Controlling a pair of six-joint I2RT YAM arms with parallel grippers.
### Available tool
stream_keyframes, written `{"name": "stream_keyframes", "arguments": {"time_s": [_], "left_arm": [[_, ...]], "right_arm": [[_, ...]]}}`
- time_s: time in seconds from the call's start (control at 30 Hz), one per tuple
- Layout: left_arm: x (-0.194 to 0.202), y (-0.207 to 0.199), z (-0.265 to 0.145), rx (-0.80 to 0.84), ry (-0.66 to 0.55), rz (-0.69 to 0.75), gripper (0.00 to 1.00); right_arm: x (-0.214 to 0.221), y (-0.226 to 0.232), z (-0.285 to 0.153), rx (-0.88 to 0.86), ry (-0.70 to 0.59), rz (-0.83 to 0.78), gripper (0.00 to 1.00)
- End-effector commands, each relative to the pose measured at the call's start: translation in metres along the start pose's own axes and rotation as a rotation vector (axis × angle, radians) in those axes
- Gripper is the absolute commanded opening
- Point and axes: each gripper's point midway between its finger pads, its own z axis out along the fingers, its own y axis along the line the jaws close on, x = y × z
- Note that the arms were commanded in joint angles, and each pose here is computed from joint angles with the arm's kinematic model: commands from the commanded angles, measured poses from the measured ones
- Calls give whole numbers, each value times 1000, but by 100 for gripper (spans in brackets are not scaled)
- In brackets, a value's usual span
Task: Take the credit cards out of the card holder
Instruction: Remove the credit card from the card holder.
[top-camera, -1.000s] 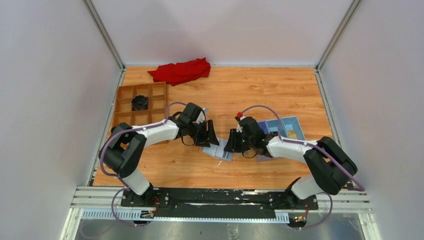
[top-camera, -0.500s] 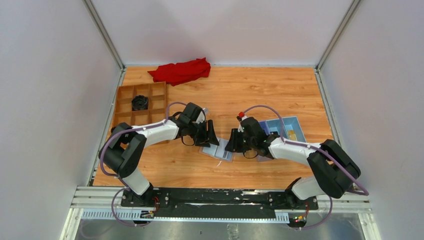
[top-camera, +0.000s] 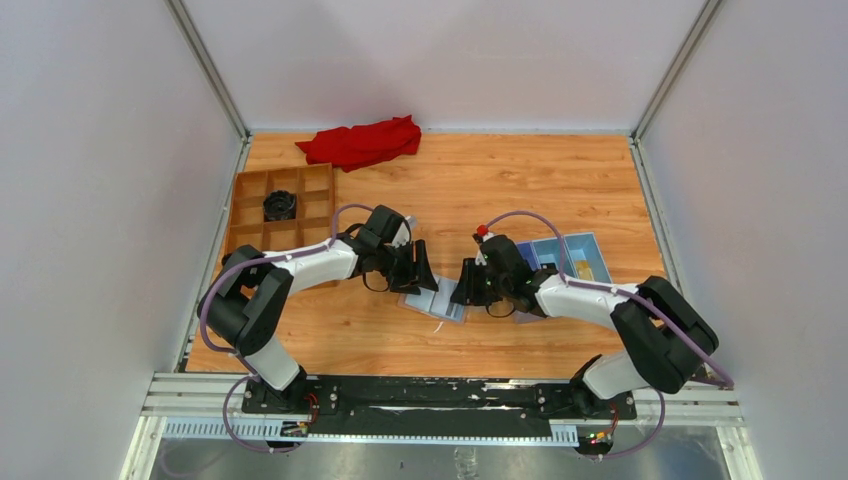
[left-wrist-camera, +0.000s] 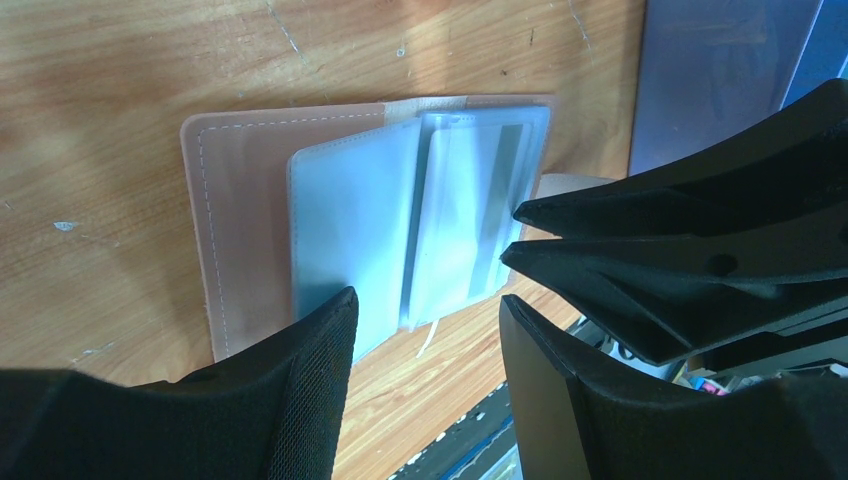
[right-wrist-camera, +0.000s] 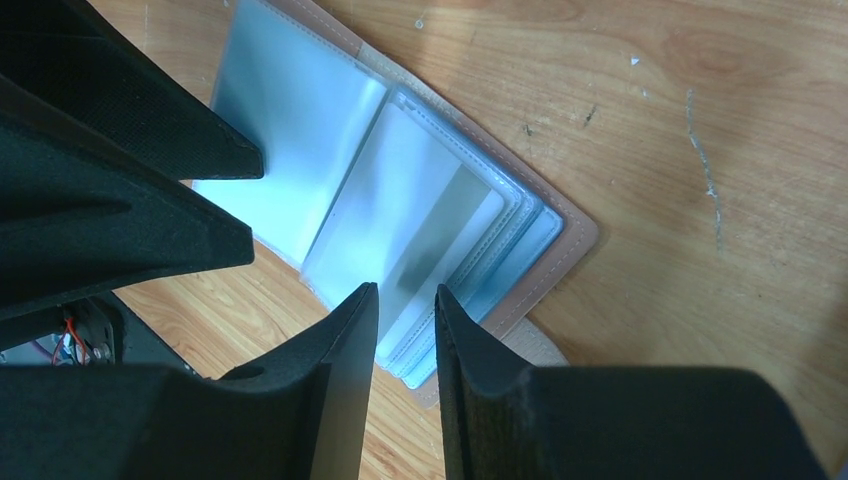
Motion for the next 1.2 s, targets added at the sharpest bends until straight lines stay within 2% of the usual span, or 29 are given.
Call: {"name": "stream_keyframes", "arguments": {"time_s": [0.0,0.53,1.0,1.17], "left_arm": [[-3,-2,-2,5,-4,12,57],[-2,-2,-3,3,-5,17,57],[-2,-4,-5,13,-9,16,57],[-3,-5,-5,17,-11,18,57]], "right_arm": [[13,-9,6,37,33,-5,32],[8,-11,0,53,-3,-7,34],[13,-12,4,53,20,-3,34],[16,-13,8,52,34,1,41]]}}
